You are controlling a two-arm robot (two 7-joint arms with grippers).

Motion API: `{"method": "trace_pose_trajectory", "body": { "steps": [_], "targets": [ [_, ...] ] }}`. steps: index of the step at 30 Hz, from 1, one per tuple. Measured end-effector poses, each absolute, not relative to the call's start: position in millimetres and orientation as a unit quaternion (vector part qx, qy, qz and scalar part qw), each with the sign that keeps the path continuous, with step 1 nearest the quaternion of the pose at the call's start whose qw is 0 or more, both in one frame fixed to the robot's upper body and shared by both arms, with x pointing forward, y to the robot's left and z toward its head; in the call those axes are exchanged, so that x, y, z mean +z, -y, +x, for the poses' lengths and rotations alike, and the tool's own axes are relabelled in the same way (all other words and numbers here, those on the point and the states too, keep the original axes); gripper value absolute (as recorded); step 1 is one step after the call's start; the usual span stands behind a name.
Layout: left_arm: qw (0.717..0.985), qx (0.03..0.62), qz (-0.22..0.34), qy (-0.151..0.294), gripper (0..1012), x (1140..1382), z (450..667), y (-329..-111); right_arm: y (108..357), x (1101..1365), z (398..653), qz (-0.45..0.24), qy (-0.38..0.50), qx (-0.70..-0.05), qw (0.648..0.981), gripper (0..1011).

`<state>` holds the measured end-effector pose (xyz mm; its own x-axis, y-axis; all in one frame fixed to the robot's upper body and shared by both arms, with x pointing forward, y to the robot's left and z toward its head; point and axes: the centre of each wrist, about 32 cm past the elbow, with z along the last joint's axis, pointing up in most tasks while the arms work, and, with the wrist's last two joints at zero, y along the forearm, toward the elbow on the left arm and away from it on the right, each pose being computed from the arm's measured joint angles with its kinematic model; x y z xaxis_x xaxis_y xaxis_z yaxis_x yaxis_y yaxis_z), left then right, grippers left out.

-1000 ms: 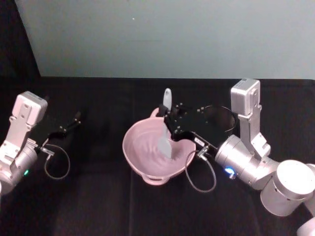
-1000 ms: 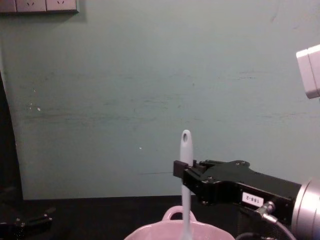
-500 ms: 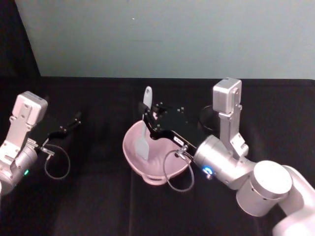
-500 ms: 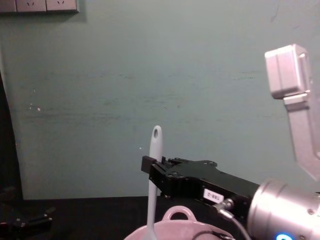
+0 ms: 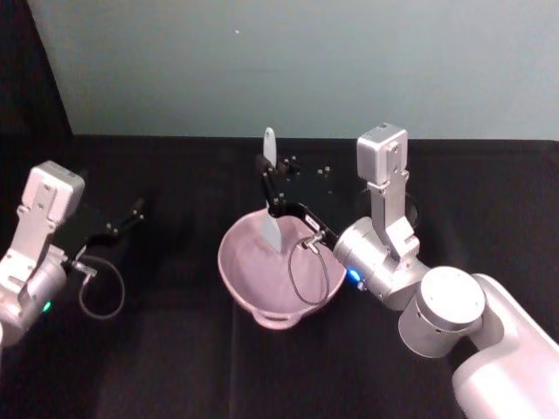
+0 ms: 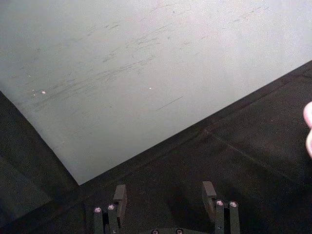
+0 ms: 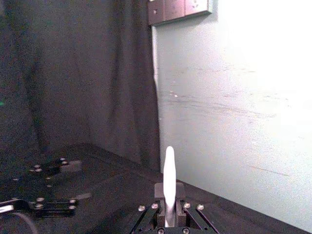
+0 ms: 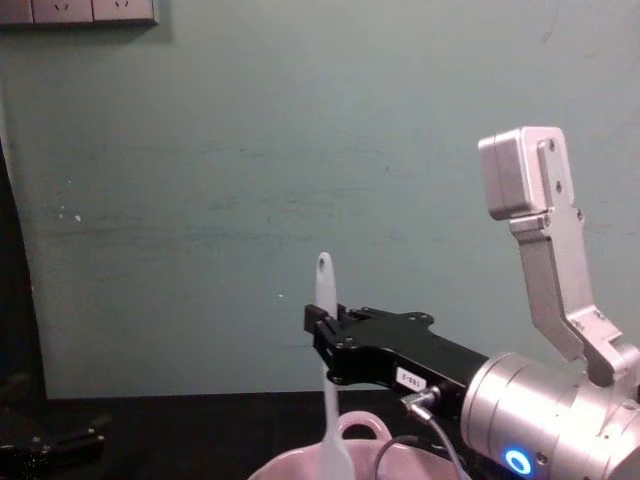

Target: Use the one hand to pick up the spoon and stir the clear water in the bowl.

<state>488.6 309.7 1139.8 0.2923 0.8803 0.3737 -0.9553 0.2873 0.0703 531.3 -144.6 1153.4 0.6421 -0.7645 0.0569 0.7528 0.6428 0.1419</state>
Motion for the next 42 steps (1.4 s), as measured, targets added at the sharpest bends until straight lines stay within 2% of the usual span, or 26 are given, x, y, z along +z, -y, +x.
{"method": "trace_pose_trajectory", "body": {
  "steps": [11, 20, 31, 42],
  "targets": [
    [0.791, 0.580, 0.141, 0.132, 1011, 1140, 489, -310, 168, 1155, 528, 0.037, 0.079, -0.447, 0.890, 127],
    [0.791, 0.580, 0.142, 0.132, 1011, 1140, 489, -310, 188, 1162, 499, 0.024, 0.054, -0.433, 0.900, 127],
    [0.791, 0.580, 0.141, 0.132, 1011, 1140, 489, -310, 181, 1172, 473, 0.040, 0.029, -0.396, 0.917, 127],
    [0.791, 0.580, 0.141, 0.132, 1011, 1140, 489, -310, 162, 1166, 476, 0.042, 0.011, -0.379, 0.924, 127]
  ]
}}
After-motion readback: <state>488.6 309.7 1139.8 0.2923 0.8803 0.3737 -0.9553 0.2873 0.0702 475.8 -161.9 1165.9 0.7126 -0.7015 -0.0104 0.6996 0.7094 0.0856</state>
